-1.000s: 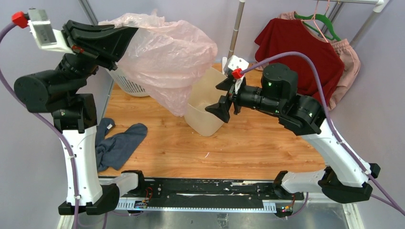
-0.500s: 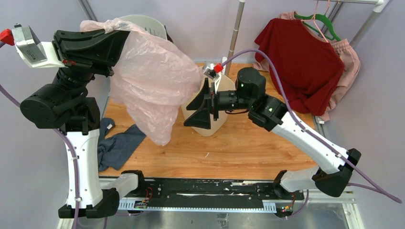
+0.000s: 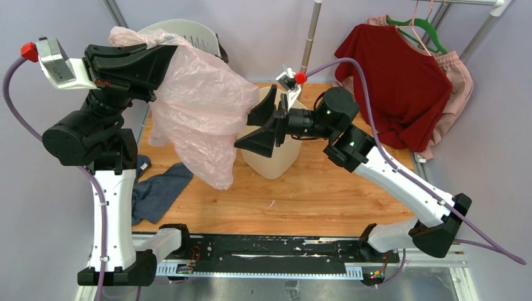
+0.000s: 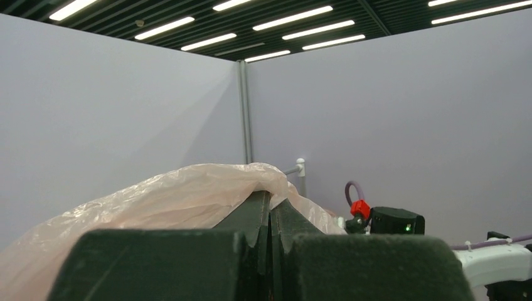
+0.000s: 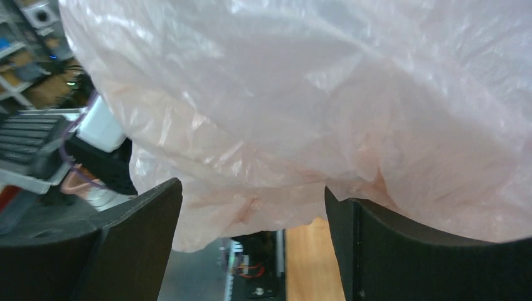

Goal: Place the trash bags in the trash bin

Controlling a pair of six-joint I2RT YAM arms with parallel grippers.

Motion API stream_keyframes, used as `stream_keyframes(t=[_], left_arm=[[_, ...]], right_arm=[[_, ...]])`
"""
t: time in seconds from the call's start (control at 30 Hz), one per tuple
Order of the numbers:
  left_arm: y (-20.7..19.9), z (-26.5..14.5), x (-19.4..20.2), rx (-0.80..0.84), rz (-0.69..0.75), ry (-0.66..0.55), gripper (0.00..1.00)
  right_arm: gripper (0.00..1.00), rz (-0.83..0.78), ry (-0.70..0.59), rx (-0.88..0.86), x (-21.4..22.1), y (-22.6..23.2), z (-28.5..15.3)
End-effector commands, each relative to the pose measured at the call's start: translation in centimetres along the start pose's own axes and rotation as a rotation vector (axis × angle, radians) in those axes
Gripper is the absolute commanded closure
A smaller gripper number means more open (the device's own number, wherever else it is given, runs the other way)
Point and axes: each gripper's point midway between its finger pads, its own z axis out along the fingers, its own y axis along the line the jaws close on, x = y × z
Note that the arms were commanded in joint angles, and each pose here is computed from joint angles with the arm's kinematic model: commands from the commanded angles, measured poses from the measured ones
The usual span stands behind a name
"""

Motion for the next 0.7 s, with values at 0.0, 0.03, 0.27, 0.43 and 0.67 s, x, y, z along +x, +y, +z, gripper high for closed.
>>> stream_keyframes(t=[0.0,0.03,0.27,0.43,0.67], left_arm=[[0.1,-0.4,0.4,0.000,0.013,-0.005,1.00],[0.4,-0.4,0.7,-0.006,0.009,-0.002,1.00],[3.1,-1.0,2.5,-0.065,-0.022,-0.034,1.00],[4.8,-1.4,4.4,-0.090,-0.045,-0.044,1.00],[5.9,-2.4,10.0,-0.107,-0.097,0.023,1.00]], right_arm=[[0.12,-0.140,0.025,0.204,-2.5,-2.5,-1.6],[0.12,-0.162,0.029,0.276,-2.9,-3.6,-2.4],[0.25,-0.187,0.034,0.488,-4.9,-7.6,-6.0],[0.44,-0.172,0.047,0.612,-5.1,-11.7,-8.2],[0.46,-0.154,0.097,0.707,-3.4,-16.2,-10.3]])
